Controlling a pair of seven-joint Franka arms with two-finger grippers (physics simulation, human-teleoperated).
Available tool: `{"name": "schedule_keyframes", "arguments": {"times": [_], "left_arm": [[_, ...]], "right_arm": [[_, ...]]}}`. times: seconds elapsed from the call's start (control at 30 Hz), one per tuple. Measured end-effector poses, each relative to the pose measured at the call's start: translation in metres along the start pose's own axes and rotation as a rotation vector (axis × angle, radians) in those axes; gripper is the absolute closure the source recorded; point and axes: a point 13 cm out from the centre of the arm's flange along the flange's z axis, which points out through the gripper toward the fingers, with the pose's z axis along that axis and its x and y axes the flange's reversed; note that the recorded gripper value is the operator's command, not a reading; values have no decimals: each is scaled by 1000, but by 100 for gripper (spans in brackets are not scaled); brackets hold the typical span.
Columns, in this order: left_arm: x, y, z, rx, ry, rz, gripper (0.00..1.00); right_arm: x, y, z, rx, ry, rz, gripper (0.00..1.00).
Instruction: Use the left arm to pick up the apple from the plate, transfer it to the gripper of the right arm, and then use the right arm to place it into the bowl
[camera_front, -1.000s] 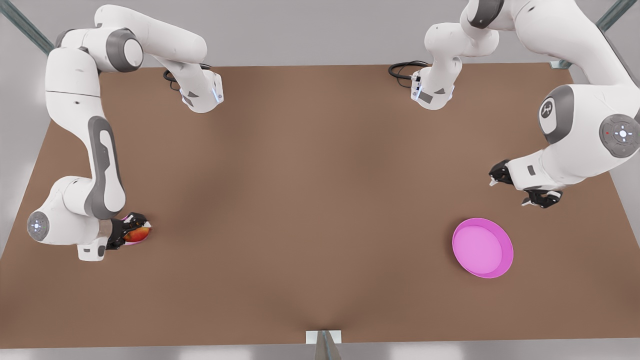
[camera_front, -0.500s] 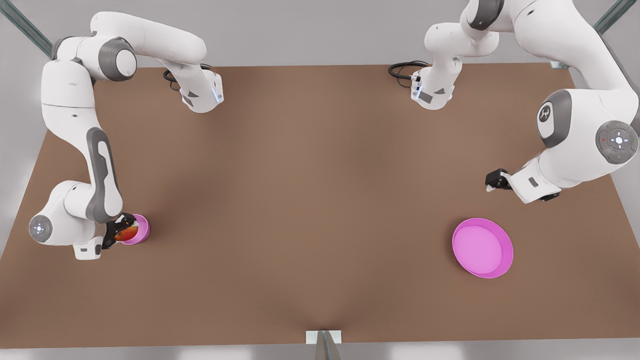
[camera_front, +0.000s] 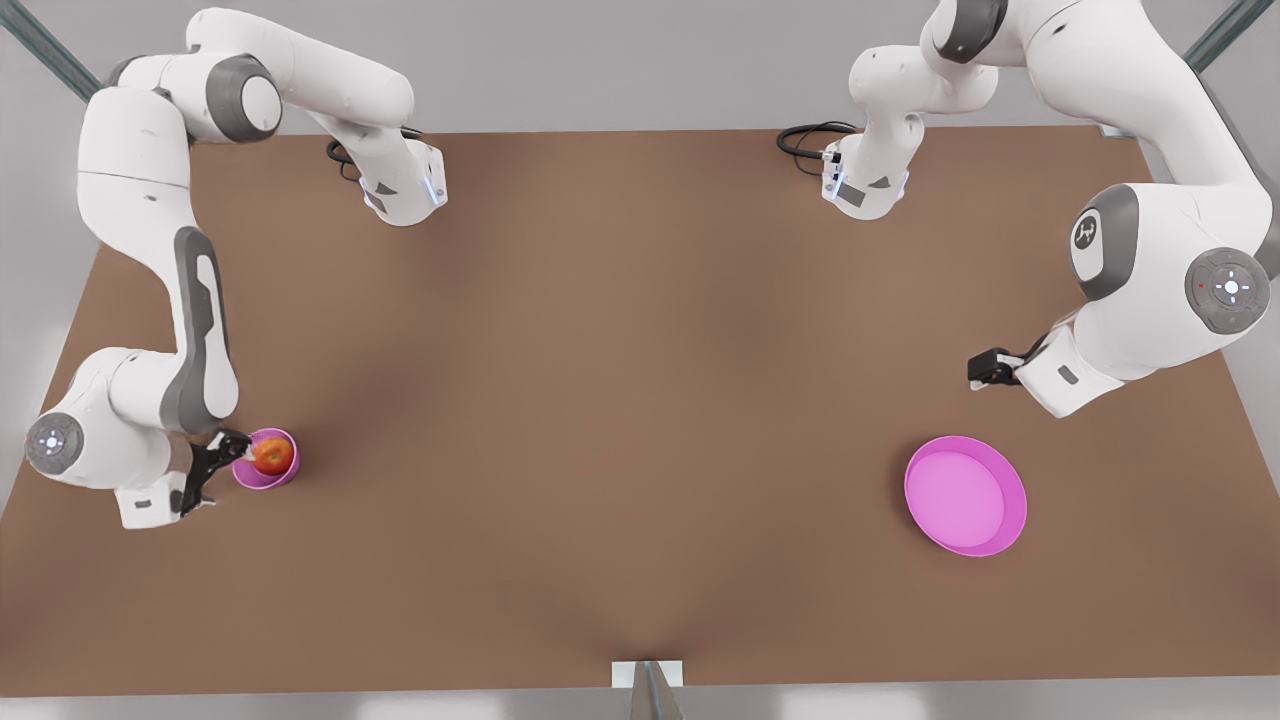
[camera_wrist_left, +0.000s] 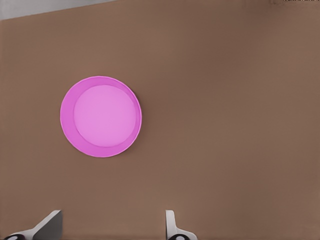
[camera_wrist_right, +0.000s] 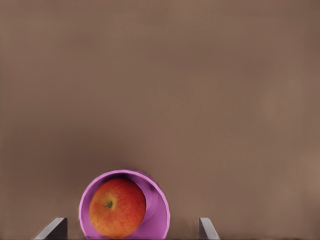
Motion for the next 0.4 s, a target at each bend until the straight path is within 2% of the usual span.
{"name": "schedule_keyframes", "arguments": {"times": [0.07, 0.13, 0.27, 0.3, 0.33, 0.37, 0.4], "left_arm": [[0, 0, 0, 0, -1, -11, 0], [0, -1, 0, 0, -2, -20, 0], [-1, -1, 0, 0, -4, -37, 0], [-1, -1, -1, 0, -5, -40, 0], [24, 0, -13, 4, -10, -48, 4], [32, 16, -20, 6, -24, -78, 0], [14, 10, -12, 6, -23, -69, 0]], "right_arm": [[-71, -5, -137, 175, -97, -49, 0], [-96, 37, -217, 222, -115, -46, 0], [-66, 137, -241, 129, -47, 99, 0], [-65, 145, -244, 115, -44, 144, 0], [-53, 155, -251, 106, -37, 202, 4], [-44, 157, -253, 94, -36, 256, 0], [-40, 149, -248, 82, -25, 306, 0]]}}
